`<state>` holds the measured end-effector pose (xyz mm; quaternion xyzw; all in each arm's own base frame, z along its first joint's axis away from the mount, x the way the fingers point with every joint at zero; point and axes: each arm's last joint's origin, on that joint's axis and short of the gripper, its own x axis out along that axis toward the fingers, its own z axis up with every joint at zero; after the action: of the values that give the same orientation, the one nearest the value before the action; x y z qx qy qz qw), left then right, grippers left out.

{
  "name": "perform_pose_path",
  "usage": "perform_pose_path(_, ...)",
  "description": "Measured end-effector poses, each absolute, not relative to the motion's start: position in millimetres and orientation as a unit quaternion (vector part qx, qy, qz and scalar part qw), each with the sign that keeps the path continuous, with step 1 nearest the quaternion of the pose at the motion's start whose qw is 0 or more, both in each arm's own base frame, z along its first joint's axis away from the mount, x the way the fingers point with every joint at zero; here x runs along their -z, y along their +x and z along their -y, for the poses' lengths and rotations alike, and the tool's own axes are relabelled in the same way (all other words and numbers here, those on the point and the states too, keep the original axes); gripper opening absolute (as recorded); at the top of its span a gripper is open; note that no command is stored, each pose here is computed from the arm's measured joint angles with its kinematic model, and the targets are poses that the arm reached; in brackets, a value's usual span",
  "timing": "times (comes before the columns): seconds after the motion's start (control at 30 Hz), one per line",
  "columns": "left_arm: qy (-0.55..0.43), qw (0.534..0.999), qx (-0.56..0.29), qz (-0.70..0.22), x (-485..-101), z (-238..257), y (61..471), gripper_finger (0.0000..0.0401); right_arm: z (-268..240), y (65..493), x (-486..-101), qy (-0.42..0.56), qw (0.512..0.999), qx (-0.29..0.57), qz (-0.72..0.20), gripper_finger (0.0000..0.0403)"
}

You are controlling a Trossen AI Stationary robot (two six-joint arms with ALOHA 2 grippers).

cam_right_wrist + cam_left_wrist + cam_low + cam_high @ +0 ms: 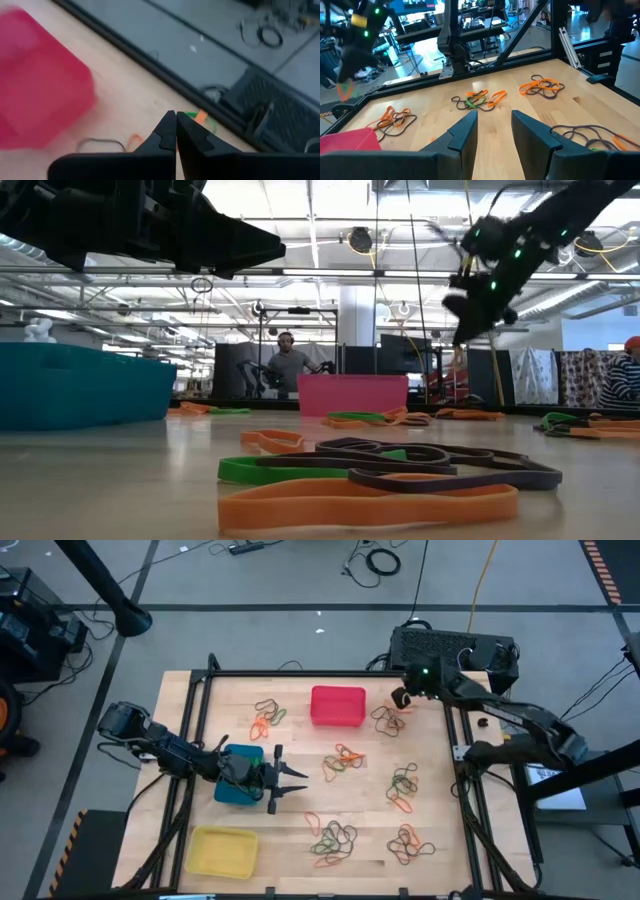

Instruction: Sort rubber bands into baskets

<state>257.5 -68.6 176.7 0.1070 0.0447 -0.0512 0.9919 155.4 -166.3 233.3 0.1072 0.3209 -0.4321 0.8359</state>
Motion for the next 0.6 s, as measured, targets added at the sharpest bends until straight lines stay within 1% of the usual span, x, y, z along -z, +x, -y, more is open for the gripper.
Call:
perform_pose_path(0.13,0.107,0.992,0.051,-0.045,-176.7,68.6,257.5,0.0127,151.0,152.3,-252.3,0.089,0.851,0.436,-0.279,0.0000)
perform_pose_path(0.23,0.107,0.992,0.051,-0.045,-176.7,68.7,257.4,0.0127,142.6,150.7,-258.0,0.092,0.861,0.430,-0.255,0.0000)
perform_pose_path(0.3,0.107,0.992,0.051,-0.045,-176.7,68.7,257.5,0.0127,137.7,150.3,-256.9,0.091,0.866,0.423,-0.252,0.0000)
perform_pose_path(0.4,0.107,0.992,0.051,-0.045,-176.7,68.7,257.5,0.0127,133.5,147.6,-250.9,0.069,0.842,0.463,-0.270,0.0000)
perform_pose_path(0.43,0.106,0.992,0.051,-0.045,-176.7,68.6,257.5,0.0127,132.4,148.0,-248.5,0.056,0.842,0.459,-0.278,0.0000)
perform_pose_path(0.5,0.106,0.992,0.051,-0.044,-176.8,68.7,257.5,0.0127,130.5,149.3,-242.6,0.034,0.852,0.437,-0.285,0.0000)
perform_pose_path(0.57,0.106,0.992,0.051,-0.043,-177.1,68.7,257.5,0.0127,127.9,151.9,-238.6,0.032,0.872,0.405,-0.272,0.0000)
perform_pose_path(0.6,0.105,0.992,0.051,-0.043,-177.1,68.7,257.5,0.0127,128.2,152.3,-238.5,0.038,0.874,0.408,-0.260,0.0000)
